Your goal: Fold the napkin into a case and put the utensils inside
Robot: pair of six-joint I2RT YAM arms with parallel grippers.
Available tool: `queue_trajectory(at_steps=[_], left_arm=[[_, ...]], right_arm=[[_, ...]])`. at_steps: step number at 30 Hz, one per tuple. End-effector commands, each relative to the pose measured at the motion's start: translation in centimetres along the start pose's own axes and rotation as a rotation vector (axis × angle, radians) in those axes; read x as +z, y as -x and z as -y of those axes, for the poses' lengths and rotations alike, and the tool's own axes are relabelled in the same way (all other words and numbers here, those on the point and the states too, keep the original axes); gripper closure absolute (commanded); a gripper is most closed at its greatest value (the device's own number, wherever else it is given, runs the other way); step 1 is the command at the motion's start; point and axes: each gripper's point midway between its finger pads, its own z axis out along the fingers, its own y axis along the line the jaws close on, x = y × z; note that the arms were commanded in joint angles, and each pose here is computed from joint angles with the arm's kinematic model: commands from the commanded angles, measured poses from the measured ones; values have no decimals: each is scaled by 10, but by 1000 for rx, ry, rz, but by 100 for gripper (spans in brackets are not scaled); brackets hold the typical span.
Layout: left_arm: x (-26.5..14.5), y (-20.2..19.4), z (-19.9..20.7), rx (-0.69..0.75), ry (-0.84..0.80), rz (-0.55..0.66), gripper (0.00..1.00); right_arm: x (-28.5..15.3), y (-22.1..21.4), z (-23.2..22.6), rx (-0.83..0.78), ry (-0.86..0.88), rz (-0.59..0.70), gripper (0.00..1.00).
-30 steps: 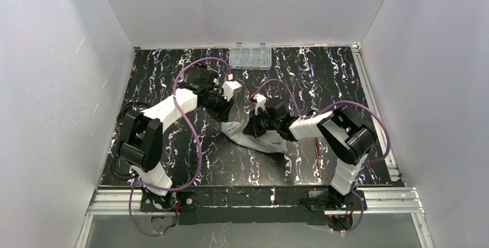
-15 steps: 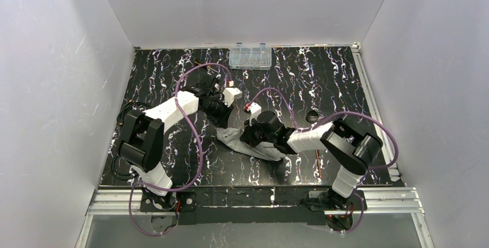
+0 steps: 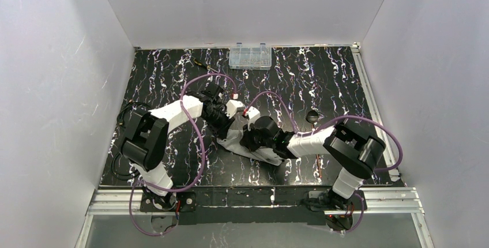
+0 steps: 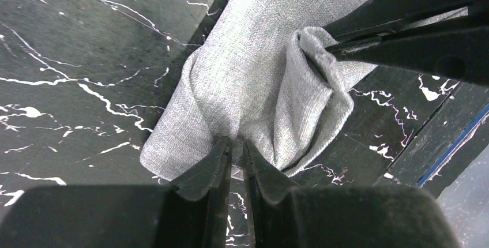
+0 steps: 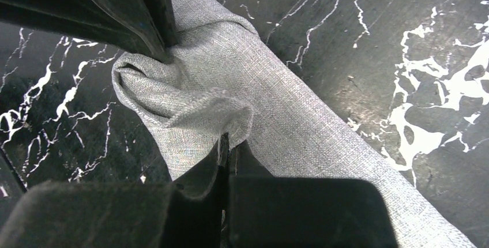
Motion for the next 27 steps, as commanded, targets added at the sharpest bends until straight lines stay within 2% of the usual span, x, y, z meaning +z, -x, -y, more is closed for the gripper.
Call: queue_trajectory(at_steps=[1, 8, 11, 13, 22, 27], left_arm=[[-6, -11, 11, 51, -10, -29, 88], [-1, -29, 4, 144, 65, -50, 87], [-3, -29, -1, 180, 100, -40, 87], [-5, -27, -1, 182, 107, -33, 86], [-26, 6, 5, 138, 115, 46, 87], [-34, 20, -1, 104, 161, 75, 91]], right_arm=[[-8, 1, -20, 15, 83, 13, 99], [-10, 17, -52, 31, 254, 22, 99], [-2, 12, -54, 91, 340, -54, 99], [1, 11, -43, 136, 340, -80, 99], [3, 15, -41, 165, 379, -120, 99], [-1, 12, -46, 153, 415, -144, 99]])
